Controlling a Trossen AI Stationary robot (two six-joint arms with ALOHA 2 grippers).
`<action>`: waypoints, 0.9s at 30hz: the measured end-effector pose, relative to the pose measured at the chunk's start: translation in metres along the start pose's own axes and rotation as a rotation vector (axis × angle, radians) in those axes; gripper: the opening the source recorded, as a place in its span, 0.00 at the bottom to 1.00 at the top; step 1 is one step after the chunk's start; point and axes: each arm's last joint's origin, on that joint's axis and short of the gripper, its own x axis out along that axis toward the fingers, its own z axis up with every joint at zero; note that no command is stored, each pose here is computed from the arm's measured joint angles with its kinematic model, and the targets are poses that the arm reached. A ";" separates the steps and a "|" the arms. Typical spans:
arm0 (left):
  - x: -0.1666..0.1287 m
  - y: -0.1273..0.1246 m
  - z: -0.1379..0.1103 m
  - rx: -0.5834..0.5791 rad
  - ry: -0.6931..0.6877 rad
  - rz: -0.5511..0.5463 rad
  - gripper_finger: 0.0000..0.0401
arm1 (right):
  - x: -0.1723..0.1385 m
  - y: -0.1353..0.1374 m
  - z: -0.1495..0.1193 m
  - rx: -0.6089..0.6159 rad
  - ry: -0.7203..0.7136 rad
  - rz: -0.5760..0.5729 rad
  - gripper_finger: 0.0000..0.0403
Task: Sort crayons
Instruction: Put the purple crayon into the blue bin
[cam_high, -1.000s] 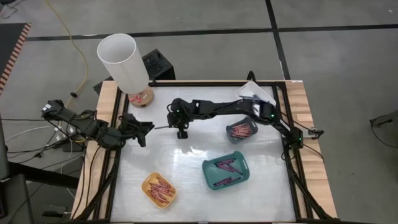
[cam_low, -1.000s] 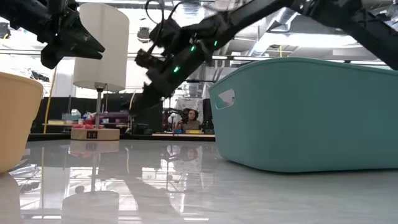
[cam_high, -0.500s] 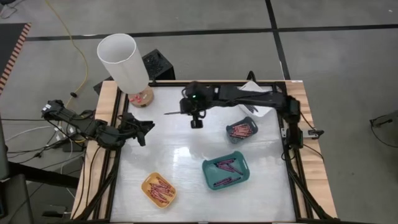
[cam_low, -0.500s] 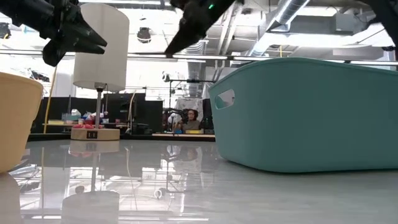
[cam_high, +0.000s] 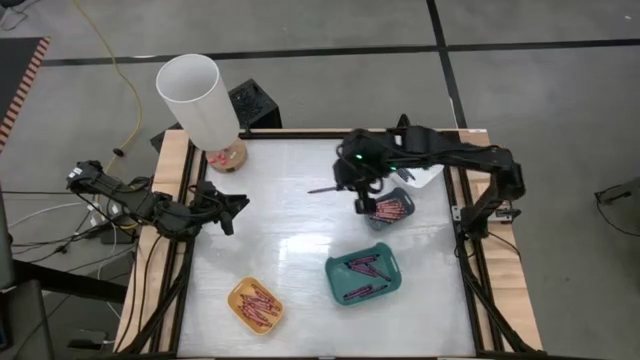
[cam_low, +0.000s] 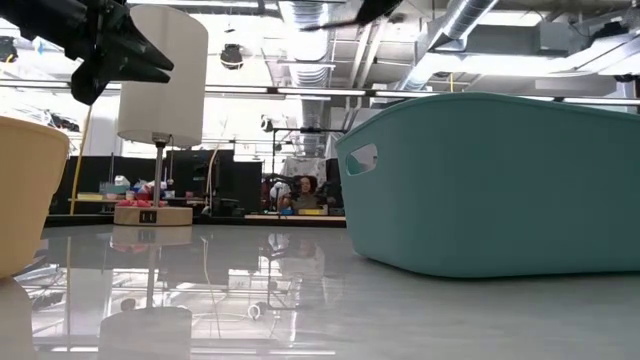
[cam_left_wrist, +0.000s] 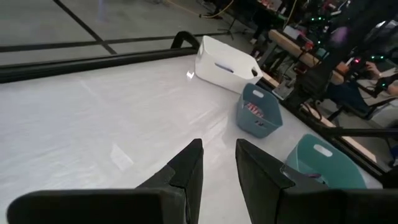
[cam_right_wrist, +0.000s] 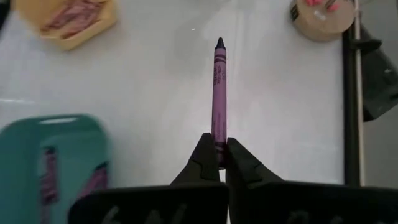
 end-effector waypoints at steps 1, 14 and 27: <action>0.000 0.000 0.000 0.000 0.000 0.000 0.21 | -0.007 0.006 -0.001 0.002 -0.001 0.011 0.00; 0.000 0.000 0.000 0.000 0.005 -0.005 0.21 | -0.049 0.079 -0.035 -0.006 0.044 -0.024 0.00; 0.000 0.000 0.000 0.003 0.005 -0.005 0.21 | 0.006 0.111 -0.108 0.089 -0.183 -0.027 0.01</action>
